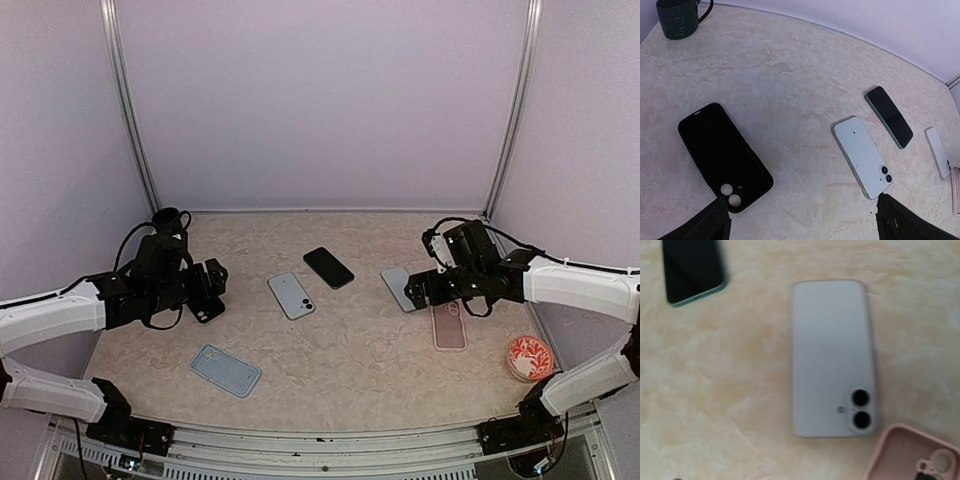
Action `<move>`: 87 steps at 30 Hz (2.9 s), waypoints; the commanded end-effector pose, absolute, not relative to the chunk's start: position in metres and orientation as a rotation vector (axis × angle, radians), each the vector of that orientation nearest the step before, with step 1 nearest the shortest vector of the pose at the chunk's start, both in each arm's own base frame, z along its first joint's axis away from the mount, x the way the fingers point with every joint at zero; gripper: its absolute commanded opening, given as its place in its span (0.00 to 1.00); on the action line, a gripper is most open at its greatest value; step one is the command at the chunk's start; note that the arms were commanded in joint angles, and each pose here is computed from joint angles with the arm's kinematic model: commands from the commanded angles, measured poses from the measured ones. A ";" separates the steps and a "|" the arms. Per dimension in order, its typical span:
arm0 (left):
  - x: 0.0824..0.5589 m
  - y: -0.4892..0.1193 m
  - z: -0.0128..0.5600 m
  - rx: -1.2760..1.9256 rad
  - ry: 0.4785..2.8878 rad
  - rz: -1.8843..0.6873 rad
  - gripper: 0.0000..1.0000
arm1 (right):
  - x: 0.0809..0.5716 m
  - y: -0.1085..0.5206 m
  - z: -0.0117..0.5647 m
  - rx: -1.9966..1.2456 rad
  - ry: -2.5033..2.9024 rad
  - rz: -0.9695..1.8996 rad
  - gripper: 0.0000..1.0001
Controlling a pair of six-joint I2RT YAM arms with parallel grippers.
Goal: Put the phone into the phone case
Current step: Pick up the phone at the center of the board.
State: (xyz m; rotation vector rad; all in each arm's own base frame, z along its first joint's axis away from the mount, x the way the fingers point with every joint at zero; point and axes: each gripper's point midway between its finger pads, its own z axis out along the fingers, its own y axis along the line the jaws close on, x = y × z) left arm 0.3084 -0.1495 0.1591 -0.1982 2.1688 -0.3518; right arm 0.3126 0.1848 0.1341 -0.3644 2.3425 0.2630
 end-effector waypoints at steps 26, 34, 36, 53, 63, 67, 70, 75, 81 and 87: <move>0.297 -0.177 0.158 -0.130 2.187 -0.377 0.99 | 0.325 0.312 0.115 -0.717 2.294 0.192 0.99; 0.284 -0.185 0.145 -0.126 2.231 -0.382 0.99 | 0.308 0.340 0.109 -0.840 2.263 0.215 0.99; 0.281 -0.187 0.143 -0.135 2.237 -0.391 0.99 | 0.303 0.348 0.108 -0.879 2.254 0.224 1.00; 0.270 -0.156 0.156 -0.302 2.159 -0.337 0.99 | 0.277 0.441 0.109 -1.026 2.126 0.290 0.99; 0.267 -0.146 0.160 -0.370 2.121 -0.348 0.99 | 0.313 0.474 0.076 -0.847 2.233 0.211 1.00; 0.266 -0.146 0.160 -0.364 2.122 -0.352 0.99 | 0.327 0.474 0.065 -0.752 2.260 0.197 1.00; 0.265 -0.146 0.159 -0.360 2.124 -0.353 0.99 | 0.335 0.467 0.059 -0.682 2.284 0.201 0.99; 0.263 -0.142 0.158 -0.355 2.119 -0.345 0.99 | 0.341 0.462 0.045 -0.649 2.328 0.274 1.00; 0.263 -0.139 0.165 -0.363 2.101 -0.345 0.99 | 0.346 0.459 0.037 -0.640 2.340 0.270 0.99; 0.267 -0.141 0.180 -0.335 2.085 -0.334 0.99 | 0.350 0.461 0.036 -0.628 2.346 0.275 0.99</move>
